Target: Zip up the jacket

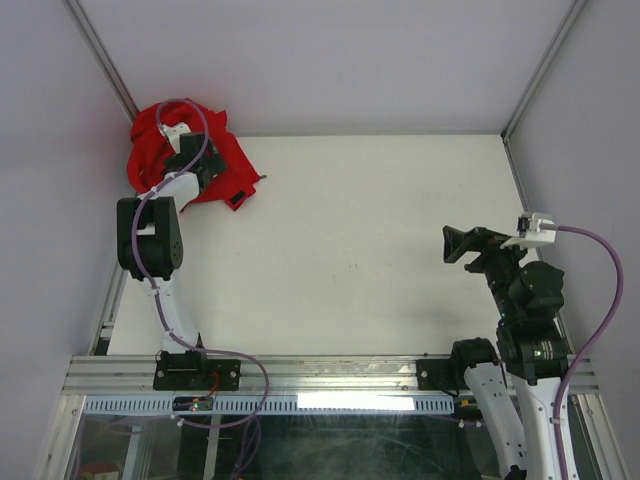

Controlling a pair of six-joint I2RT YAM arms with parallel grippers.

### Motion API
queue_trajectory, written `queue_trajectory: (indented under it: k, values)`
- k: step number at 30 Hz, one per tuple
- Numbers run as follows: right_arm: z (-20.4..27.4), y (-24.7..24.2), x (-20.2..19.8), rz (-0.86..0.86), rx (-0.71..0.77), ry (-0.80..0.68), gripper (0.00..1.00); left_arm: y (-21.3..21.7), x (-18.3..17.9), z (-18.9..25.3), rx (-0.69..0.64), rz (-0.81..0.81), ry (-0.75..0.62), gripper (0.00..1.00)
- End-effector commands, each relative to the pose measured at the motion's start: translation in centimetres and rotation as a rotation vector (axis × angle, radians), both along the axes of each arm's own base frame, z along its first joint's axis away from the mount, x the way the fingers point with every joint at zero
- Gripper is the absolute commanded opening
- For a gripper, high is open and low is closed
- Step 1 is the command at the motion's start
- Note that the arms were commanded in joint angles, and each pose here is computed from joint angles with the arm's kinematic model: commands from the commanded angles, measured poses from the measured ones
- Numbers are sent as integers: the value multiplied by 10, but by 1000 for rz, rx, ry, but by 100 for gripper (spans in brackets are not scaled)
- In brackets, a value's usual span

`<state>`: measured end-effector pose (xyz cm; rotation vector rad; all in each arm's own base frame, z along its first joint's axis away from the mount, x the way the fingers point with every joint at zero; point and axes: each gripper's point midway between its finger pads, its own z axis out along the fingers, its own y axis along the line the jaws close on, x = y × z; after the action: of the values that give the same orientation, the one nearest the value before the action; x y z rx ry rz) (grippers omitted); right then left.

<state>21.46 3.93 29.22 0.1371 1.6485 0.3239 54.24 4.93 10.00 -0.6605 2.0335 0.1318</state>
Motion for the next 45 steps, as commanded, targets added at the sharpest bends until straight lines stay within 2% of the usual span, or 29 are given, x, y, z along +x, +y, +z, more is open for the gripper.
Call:
queue_trajectory:
  k: [1, 2, 3, 4, 5, 7, 11, 16, 21, 25, 28, 30, 33, 34, 35, 42, 45]
  values:
    - [16, 5, -4, 33, 2, -44, 99, -28, 36, 6, -44, -190, -22, 82]
    - [15, 6, -4, 36, 1, -42, 99, -38, 38, 4, -62, -245, -20, 68]
    - [16, 6, -4, 36, 0, -46, 99, -46, 38, 6, -78, -294, -24, 44]
    - [15, 6, -4, 38, -1, -44, 100, -56, 37, 12, -97, -335, -37, 28]
    - [14, 6, -4, 40, -1, -44, 100, -66, 35, 21, -107, -374, -58, 15]
    - [15, 7, -4, 44, -4, -44, 99, -91, 29, 52, -108, -460, -117, 0]
    - [13, 11, 0, 63, -4, -25, 99, -162, 0, 142, -88, -630, -272, 0]
    - [10, 23, 8, 125, 2, 14, 100, -273, -70, 232, -142, -861, -435, 0]
    - [9, 42, 13, 237, 3, 41, 99, -355, -145, 270, -241, -1070, -490, 0]
    - [6, 63, 17, 360, 16, 65, 99, -406, -202, 274, -293, -1226, -473, 0]
    - [-2, 77, 21, 445, 30, 103, 99, -436, -242, 264, -347, -1344, -423, 13]
    - [-8, 89, 22, 520, 42, 120, 99, -437, -261, 261, -374, -1378, -397, 30]
    - [-15, 105, 23, 602, 38, 123, 100, -403, -263, 262, -377, -1248, -411, 56]
    - [-17, 111, 24, 623, 25, 123, 99, -388, -260, 250, -371, -1194, -396, 67]
    - [-19, 117, 24, 643, 11, 123, 99, -373, -258, 245, -378, -1147, -395, 73]
    - [-51, 189, 35, 781, -172, 181, 99, -249, -236, 179, -494, -758, -325, 96]
    - [-64, 226, 42, 847, -289, 185, 100, -193, -229, 147, -501, -558, -313, 99]
